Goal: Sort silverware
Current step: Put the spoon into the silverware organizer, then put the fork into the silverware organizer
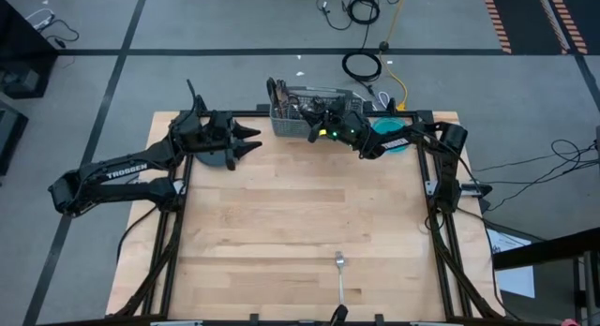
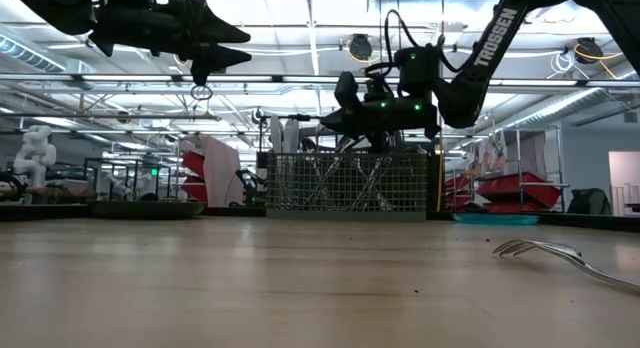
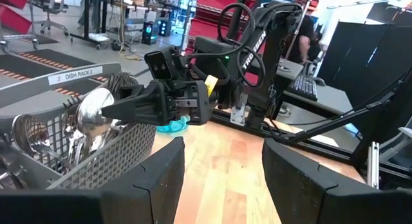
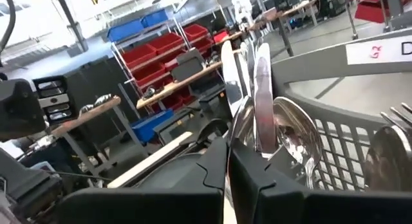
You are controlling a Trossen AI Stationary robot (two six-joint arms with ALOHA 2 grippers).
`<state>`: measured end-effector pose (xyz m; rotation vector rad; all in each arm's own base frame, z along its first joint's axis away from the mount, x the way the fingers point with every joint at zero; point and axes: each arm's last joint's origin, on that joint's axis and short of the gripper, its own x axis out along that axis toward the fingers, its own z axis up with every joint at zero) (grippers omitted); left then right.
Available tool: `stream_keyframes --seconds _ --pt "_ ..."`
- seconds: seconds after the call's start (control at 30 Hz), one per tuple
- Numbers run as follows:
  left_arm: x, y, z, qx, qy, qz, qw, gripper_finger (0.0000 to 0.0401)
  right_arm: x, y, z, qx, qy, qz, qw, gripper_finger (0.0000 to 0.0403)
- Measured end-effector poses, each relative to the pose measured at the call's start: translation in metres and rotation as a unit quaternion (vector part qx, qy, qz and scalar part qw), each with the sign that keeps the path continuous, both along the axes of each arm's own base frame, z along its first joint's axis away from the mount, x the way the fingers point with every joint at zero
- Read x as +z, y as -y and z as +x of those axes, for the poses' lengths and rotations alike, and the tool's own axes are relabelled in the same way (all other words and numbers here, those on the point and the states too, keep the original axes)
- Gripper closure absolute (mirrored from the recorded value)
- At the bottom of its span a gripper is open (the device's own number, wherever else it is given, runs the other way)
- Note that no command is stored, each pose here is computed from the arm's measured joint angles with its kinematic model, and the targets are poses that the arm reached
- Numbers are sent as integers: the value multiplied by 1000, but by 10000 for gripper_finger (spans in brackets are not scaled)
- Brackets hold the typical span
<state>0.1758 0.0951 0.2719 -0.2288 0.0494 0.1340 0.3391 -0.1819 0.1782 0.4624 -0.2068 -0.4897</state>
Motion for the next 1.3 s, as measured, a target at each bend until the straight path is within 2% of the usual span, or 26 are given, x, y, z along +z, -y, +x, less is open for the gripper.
stream_keyframes --seconds 0.13,0.4,0.5,0.67,0.87,1.0,1.07,1.17,1.23,1.3 --pt "0 0 0 0 0 0 1000 193 2 2 5 12 -17 6 1000 384" --pt "-1 0 0 0 -4 -3 1000 193 17 10 27 59 -96 12 994 283" --pt "-2 0 0 0 -10 -7 1000 193 35 12 31 61 -123 -17 990 257" --pt "-3 0 0 0 -12 -10 1000 193 67 11 28 62 -194 -59 977 236" --pt "-3 0 0 1 -11 -10 1000 193 93 13 19 6 -288 -97 953 226" --pt "-3 0 0 1 -11 -10 1000 193 114 10 10 3 -299 -125 946 225" --pt "-3 0 0 0 -13 -11 1000 193 131 1 1 29 -304 -136 942 226" --pt "-6 1 0 -4 -25 -20 999 193 159 -28 -25 118 -313 -115 935 226" --pt "-8 1 0 -6 -35 -26 999 193 169 -56 -46 185 -340 -65 920 227" --pt "-8 2 0 -8 -36 -26 999 193 168 -88 -64 237 -393 5 889 227"
